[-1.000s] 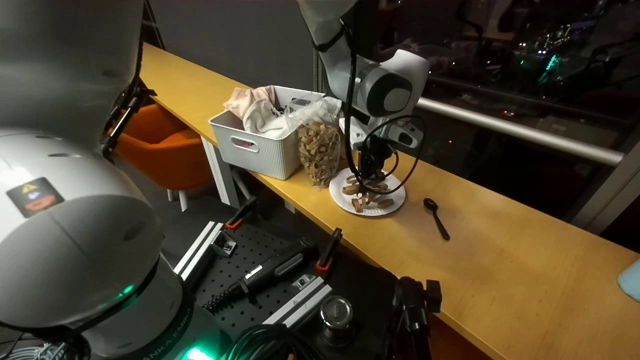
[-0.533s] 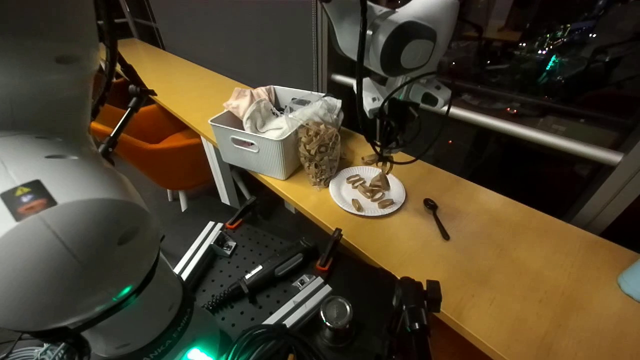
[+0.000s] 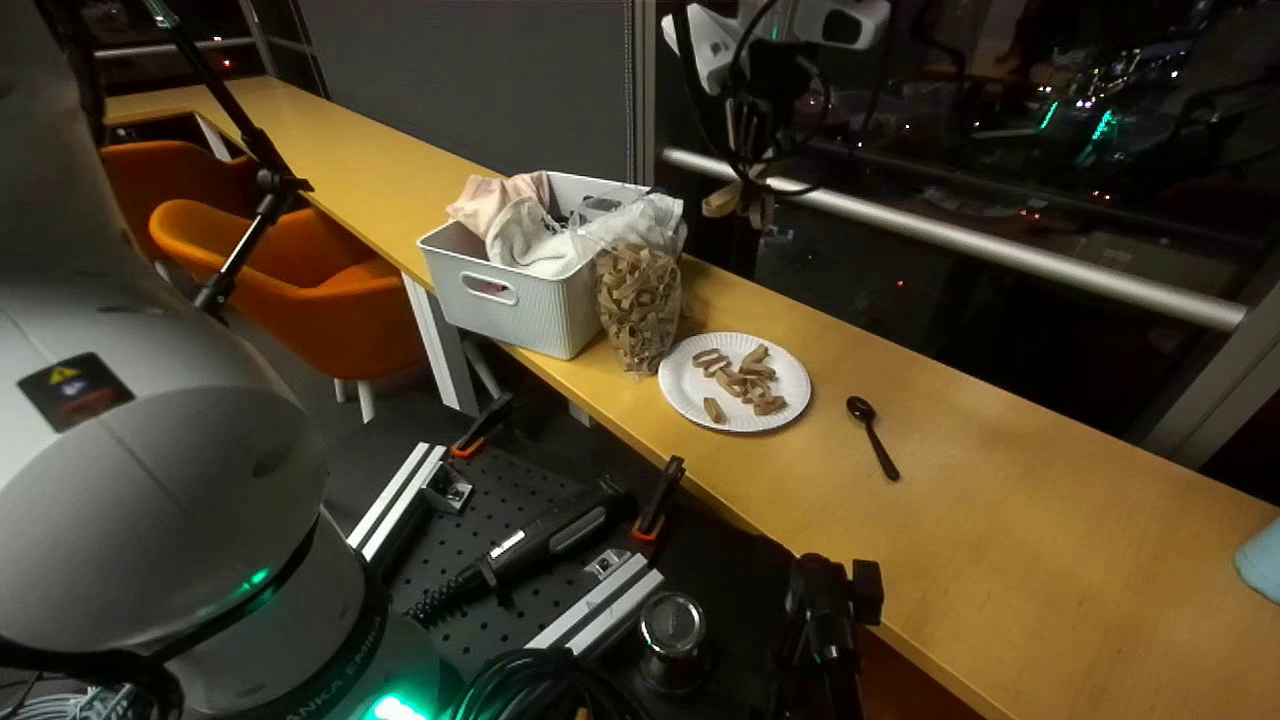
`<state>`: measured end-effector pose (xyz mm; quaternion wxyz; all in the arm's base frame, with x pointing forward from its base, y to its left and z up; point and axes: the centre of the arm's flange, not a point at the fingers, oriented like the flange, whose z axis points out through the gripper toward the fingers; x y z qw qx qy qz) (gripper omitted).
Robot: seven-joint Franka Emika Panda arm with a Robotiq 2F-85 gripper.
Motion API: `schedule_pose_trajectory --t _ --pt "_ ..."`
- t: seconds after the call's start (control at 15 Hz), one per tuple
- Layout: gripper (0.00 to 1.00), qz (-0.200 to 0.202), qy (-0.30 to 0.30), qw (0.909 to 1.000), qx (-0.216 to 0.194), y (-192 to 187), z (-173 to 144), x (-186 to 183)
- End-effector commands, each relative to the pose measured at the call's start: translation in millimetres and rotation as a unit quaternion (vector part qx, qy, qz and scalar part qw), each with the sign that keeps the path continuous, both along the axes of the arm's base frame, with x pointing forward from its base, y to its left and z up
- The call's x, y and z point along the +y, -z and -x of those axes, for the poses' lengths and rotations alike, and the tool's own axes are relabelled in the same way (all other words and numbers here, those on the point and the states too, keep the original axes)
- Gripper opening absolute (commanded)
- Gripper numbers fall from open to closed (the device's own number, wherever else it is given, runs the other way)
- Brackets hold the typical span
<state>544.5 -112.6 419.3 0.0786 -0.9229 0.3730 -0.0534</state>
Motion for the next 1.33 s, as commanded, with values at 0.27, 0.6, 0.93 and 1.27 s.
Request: schedule_pose_trajectory --t 0.27,0.6,0.93,1.27 --pt "0.01 0.038 -0.126 0.9913 -0.005 -58 -27 115" --pt "0.01 0.054 -0.188 0.9807 0.004 -64 -56 172" --pt "0.01 0.042 -0.216 0.975 0.029 -27 -75 193" --pt "0.01 0.039 -0.24 0.9685 0.056 11 -83 218"
